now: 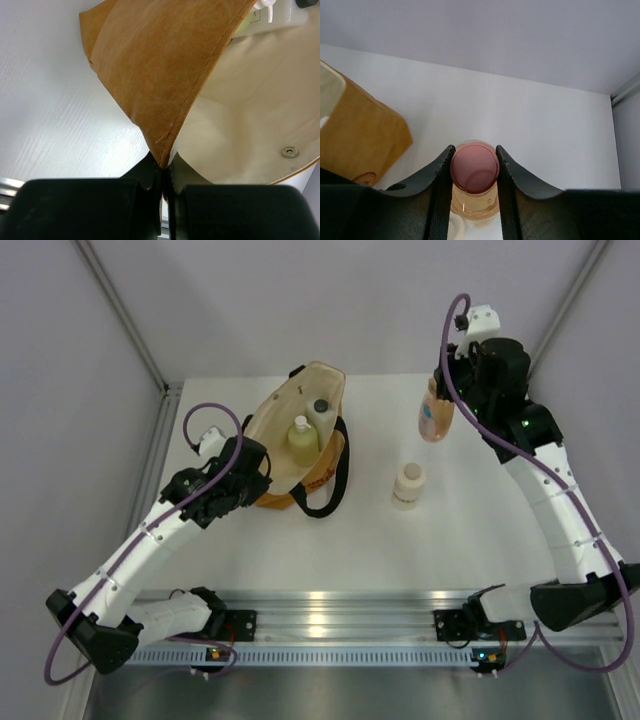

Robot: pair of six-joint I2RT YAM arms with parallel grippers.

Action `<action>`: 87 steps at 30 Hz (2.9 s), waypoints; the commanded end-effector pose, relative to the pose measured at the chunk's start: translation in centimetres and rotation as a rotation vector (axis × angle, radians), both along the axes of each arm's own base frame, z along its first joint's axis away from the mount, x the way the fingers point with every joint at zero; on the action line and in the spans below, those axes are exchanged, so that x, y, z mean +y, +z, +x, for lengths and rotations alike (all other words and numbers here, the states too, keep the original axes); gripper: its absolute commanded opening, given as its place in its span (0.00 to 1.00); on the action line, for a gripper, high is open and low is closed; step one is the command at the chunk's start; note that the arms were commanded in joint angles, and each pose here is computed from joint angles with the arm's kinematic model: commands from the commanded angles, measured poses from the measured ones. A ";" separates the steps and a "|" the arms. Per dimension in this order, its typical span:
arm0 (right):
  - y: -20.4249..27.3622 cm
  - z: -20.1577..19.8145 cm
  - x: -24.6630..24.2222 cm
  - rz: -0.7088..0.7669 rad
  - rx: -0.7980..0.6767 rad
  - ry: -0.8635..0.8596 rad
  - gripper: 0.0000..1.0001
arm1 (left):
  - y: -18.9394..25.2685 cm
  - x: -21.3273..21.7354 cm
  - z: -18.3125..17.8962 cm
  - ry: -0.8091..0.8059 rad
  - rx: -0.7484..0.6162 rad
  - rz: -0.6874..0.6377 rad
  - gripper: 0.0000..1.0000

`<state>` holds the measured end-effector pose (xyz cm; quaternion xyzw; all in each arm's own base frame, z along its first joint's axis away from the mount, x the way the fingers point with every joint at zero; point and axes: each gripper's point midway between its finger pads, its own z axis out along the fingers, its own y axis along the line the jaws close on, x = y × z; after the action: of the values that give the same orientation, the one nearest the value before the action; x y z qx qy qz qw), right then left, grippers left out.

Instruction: Take the personal care products out of the canvas bag

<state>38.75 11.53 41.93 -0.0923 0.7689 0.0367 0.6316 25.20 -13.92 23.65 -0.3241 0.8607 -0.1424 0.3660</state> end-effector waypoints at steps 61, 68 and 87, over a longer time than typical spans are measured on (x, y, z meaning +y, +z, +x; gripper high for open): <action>-6.6 -0.4 5.9 0.270 -0.012 0.208 0.67 | 1.1 -1.6 1.0 -0.063 -0.021 -0.015 0.00; -4.4 -2.9 15.7 0.243 0.072 0.363 0.66 | 1.0 -3.4 2.0 -0.153 0.003 0.014 0.00; -10.9 0.8 26.9 0.062 0.246 0.441 0.60 | 0.8 -4.0 2.8 -0.199 0.011 0.055 0.00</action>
<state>38.68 38.51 30.71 -0.2313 0.7978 0.2375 0.5036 26.96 -17.16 22.81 -0.2317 0.9052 -0.1300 0.3317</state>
